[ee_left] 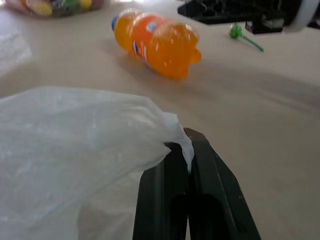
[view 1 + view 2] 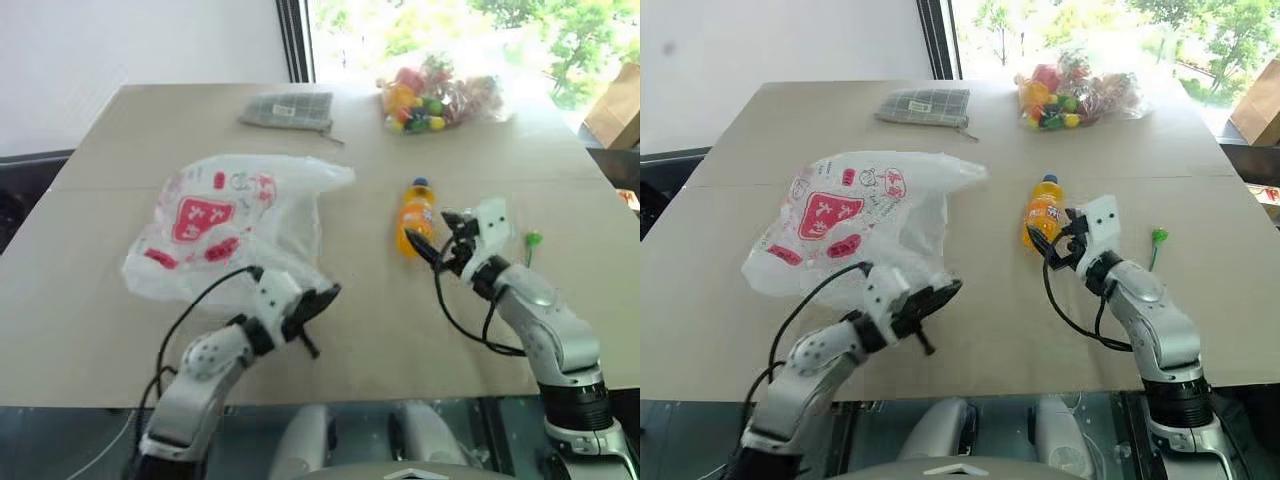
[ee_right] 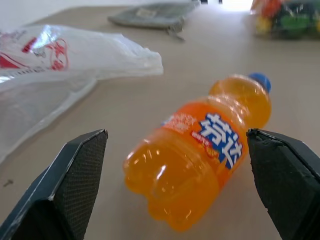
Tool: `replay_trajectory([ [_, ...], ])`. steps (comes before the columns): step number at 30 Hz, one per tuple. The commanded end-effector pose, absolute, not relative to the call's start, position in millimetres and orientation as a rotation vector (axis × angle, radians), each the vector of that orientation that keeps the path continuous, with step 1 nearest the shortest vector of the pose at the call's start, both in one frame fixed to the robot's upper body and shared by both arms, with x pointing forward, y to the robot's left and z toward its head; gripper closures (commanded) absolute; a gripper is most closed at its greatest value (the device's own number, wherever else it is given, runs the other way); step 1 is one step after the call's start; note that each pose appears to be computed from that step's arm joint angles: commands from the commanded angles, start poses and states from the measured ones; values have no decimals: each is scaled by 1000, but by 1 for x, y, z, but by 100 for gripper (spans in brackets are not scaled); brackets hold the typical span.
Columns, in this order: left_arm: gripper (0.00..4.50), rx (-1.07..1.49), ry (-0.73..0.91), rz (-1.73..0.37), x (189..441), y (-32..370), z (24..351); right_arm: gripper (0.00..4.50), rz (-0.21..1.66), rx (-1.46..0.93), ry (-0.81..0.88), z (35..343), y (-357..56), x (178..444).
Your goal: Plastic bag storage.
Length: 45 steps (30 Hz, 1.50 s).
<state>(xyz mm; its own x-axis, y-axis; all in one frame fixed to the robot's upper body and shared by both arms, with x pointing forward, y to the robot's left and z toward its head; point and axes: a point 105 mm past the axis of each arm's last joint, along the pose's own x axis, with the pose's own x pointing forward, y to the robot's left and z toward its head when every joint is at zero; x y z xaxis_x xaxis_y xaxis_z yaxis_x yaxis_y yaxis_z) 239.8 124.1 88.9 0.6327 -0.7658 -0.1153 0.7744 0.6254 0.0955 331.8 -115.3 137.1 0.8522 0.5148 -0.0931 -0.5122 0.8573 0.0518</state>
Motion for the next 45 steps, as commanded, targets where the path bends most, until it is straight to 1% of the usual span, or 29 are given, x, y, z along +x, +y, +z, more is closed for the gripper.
replay_trajectory([
  [1,443,118,25,-899,222,136,104,0,553,25,114,151,-107,330],
  [3,443,134,42,-850,211,148,99,0,545,38,183,147,-105,331],
  [5,443,160,41,-802,205,156,97,0,538,58,230,144,-104,332],
  [7,443,141,20,-683,202,171,96,0,525,114,257,146,-100,338],
  [11,443,103,-77,-274,209,220,102,0,504,128,322,141,-88,348],
  [14,443,33,-130,-55,211,243,106,0,464,173,346,137,-86,357],
  [15,443,20,-135,-26,210,245,106,0,456,175,348,136,-87,360],
  [20,443,17,-125,-42,206,232,102,0,400,181,402,124,-91,367],
  [23,443,24,-121,-52,207,227,100,0,361,239,383,127,-88,373],
  [27,443,32,-128,-56,210,226,100,0,349,257,352,130,-84,378],
  [28,450,33,-130,-58,211,226,100,53,346,245,335,130,-85,379],
  [29,450,34,-130,-59,212,227,100,70,348,224,315,132,-86,381],
  [30,450,35,-130,-59,212,227,100,114,352,202,295,133,-87,382],
  [31,450,36,-130,-60,213,227,100,137,355,190,286,134,-87,382],
  [33,450,38,-132,-69,214,227,100,138,361,176,292,132,-88,382],
  [35,450,32,-139,-85,216,226,101,138,395,151,283,132,-85,381],
  [37,450,23,-148,-101,219,223,103,138,477,137,221,143,-76,379],
  [38,450,20,-159,-119,221,221,105,138,588,111,127,159,-64,374],
  [39,450,22,-165,-130,222,219,107,138,748,-7,-26,180,-47,362],
  [40,450,24,-168,-136,223,218,107,138,865,-102,-124,190,-34,350],
  [41,450,21,-170,-140,224,218,107,138,990,-148,-160,190,-23,336],
  [43,450,12,-176,-156,224,214,108,138,1139,-127,-120,183,-12,321],
  [45,450,10,-187,-185,224,208,111,138,1193,-120,-106,181,-2,320],
])
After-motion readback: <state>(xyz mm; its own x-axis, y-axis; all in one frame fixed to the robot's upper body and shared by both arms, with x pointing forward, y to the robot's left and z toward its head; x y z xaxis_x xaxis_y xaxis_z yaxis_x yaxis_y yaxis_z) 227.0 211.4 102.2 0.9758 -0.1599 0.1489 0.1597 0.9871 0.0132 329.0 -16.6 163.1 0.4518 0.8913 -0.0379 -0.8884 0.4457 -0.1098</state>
